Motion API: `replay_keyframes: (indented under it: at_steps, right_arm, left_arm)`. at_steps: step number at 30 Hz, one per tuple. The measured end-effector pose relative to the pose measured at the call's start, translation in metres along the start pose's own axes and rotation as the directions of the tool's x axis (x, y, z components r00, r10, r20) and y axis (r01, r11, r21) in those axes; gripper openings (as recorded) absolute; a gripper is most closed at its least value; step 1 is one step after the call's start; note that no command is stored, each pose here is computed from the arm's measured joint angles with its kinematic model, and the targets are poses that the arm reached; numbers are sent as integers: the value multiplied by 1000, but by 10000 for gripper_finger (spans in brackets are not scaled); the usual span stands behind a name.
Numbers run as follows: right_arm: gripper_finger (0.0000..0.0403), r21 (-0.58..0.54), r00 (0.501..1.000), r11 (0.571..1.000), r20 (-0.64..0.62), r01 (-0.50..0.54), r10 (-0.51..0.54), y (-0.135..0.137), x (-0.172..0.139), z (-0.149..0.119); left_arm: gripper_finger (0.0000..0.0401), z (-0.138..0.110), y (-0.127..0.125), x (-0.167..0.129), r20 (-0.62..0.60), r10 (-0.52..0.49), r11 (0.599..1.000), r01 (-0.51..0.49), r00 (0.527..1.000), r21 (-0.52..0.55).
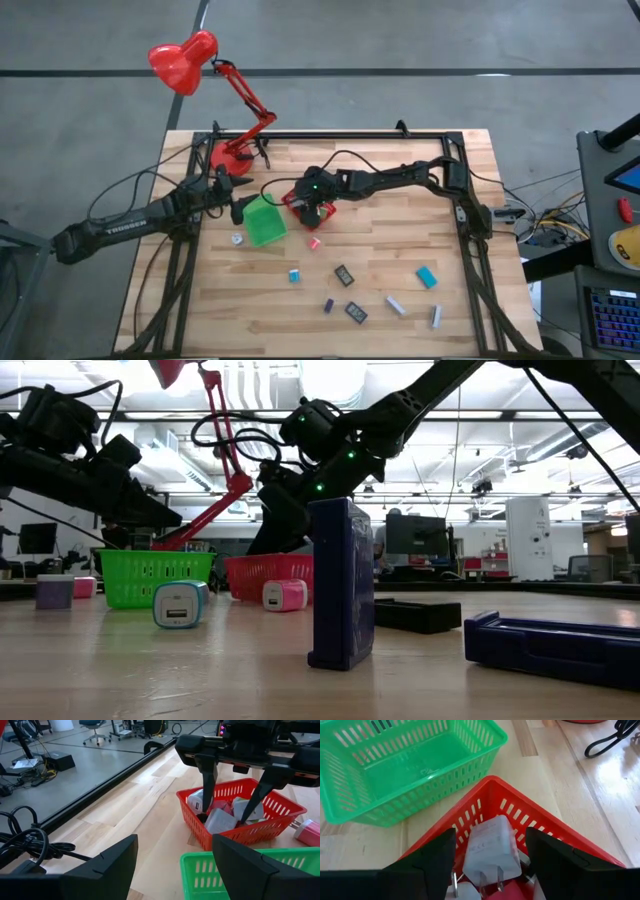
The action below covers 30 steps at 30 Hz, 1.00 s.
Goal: Pick & Place Office items
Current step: Put the bottom pink charger adapter into the red bin
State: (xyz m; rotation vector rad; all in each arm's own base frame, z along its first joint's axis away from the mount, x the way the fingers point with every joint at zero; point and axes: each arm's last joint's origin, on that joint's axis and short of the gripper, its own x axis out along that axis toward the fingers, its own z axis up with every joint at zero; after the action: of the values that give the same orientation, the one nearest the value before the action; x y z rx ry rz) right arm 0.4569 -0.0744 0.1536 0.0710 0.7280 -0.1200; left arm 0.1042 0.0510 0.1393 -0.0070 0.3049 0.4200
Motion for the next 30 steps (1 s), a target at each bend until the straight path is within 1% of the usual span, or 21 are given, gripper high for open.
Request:
replay_keyframes:
  at_steps: [5,9,13,16,22,26,30]
  right_arm:
    - [231,3,1000,1000,3,0,0,0,0,0]
    - [232,30,999,1000,36,-7,6,1,-11,10]
    - [231,14,993,1000,113,-27,25,2,-37,31]
    - [228,-22,986,999,161,-40,43,5,-57,44]
    - [227,-78,965,995,252,-58,76,23,-103,65]
    - [226,-117,976,993,210,-28,52,38,-125,66]
    - [226,-156,992,988,124,4,15,56,-142,59]
  left_arm:
    - [257,0,0,0,0,0,1000,0,1000,0]
    - [257,0,0,0,0,0,1000,0,1000,0]
    - [257,0,0,0,0,0,1000,0,1000,0]
    - [257,0,0,0,0,1,1000,-1,1000,0]
    - [257,0,0,0,-1,1,1000,-1,1000,0]
    - [257,0,0,0,-2,1,1000,-1,1000,0]
    - [257,0,0,0,-3,1,1000,-1,1000,0]
